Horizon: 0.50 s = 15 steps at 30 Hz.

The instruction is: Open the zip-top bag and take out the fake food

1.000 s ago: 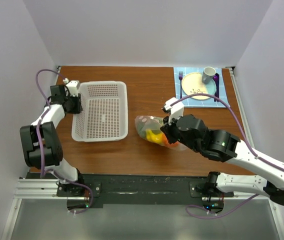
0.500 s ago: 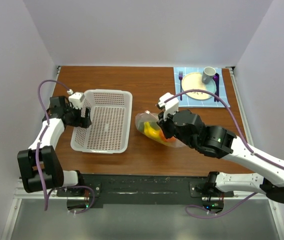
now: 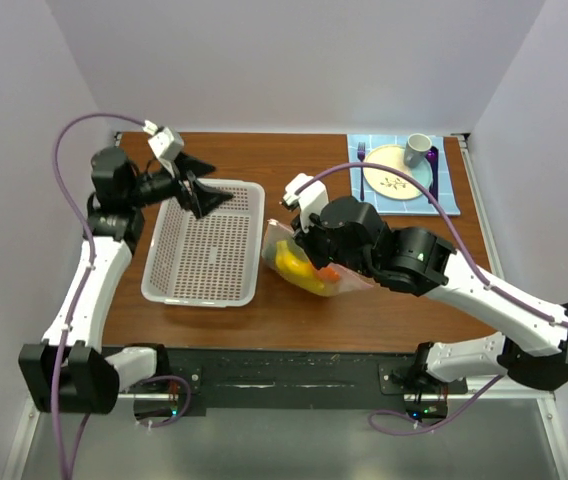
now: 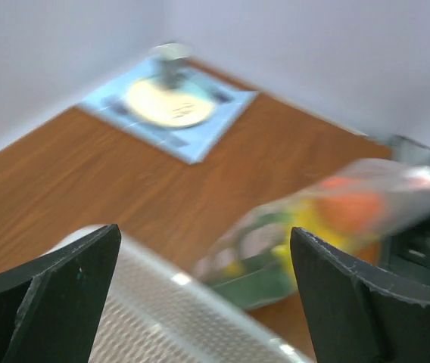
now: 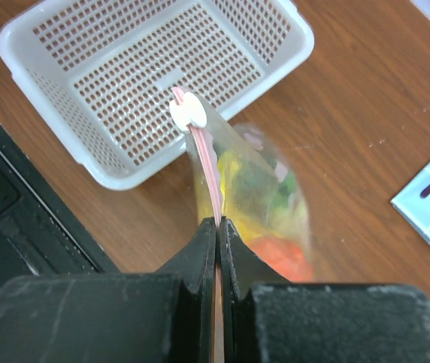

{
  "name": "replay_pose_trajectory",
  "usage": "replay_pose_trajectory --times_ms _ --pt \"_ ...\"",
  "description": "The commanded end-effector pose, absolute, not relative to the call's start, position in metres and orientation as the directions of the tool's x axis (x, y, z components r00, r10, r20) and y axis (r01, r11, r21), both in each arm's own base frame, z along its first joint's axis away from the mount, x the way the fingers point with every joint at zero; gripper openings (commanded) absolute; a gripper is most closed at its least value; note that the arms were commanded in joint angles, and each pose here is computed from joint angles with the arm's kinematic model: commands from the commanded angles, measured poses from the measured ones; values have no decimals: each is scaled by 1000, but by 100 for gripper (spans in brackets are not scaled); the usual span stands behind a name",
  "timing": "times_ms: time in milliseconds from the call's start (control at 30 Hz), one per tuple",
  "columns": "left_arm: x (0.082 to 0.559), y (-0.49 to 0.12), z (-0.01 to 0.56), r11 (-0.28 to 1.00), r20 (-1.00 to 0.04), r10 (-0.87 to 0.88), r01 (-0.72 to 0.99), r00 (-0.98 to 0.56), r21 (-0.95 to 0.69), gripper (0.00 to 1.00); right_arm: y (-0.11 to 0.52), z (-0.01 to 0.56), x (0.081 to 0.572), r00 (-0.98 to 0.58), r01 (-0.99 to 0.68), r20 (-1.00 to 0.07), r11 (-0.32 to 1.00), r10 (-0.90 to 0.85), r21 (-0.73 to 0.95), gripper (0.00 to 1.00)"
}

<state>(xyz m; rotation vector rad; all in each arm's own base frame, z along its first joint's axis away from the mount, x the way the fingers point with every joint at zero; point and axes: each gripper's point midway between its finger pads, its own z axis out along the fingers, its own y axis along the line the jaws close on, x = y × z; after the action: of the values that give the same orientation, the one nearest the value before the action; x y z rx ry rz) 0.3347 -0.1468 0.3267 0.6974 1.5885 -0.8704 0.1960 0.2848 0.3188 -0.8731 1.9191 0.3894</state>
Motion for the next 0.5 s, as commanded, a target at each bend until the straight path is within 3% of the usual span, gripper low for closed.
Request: replay_pose_trajectory --times_ms 0,100,133,167,233,267,467 --pt "266 -199 358 161 -983 -96 972 -156 -170 100 280 356 194 -217 -735 -893 668 -393 -116 0" --pt "250 -205 348 89 -977 -103 977 -185 -194 100 281 353 195 -221 -733 -890 670 -399 -118 0" --pt "238 -206 354 65 -990 -129 995 -63 -72 100 281 352 196 -224 -731 -889 672 -400 -119 0" --pt "221 -207 357 19 -975 -153 986 -159 -163 100 281 351 198 -224 -729 -889 674 -399 -119 0" --pt "194 -207 364 -27 -979 -204 1000 -12 -7 100 283 347 199 -230 -730 -886 674 -403 -116 0" --pt "189 -207 364 -45 -978 -203 998 -40 -32 100 284 347 200 -233 -731 -887 673 -399 -111 0" --pt "191 -222 367 -85 -974 -224 996 -20 -1 100 293 351 198 -244 -749 -892 658 -380 -75 0"
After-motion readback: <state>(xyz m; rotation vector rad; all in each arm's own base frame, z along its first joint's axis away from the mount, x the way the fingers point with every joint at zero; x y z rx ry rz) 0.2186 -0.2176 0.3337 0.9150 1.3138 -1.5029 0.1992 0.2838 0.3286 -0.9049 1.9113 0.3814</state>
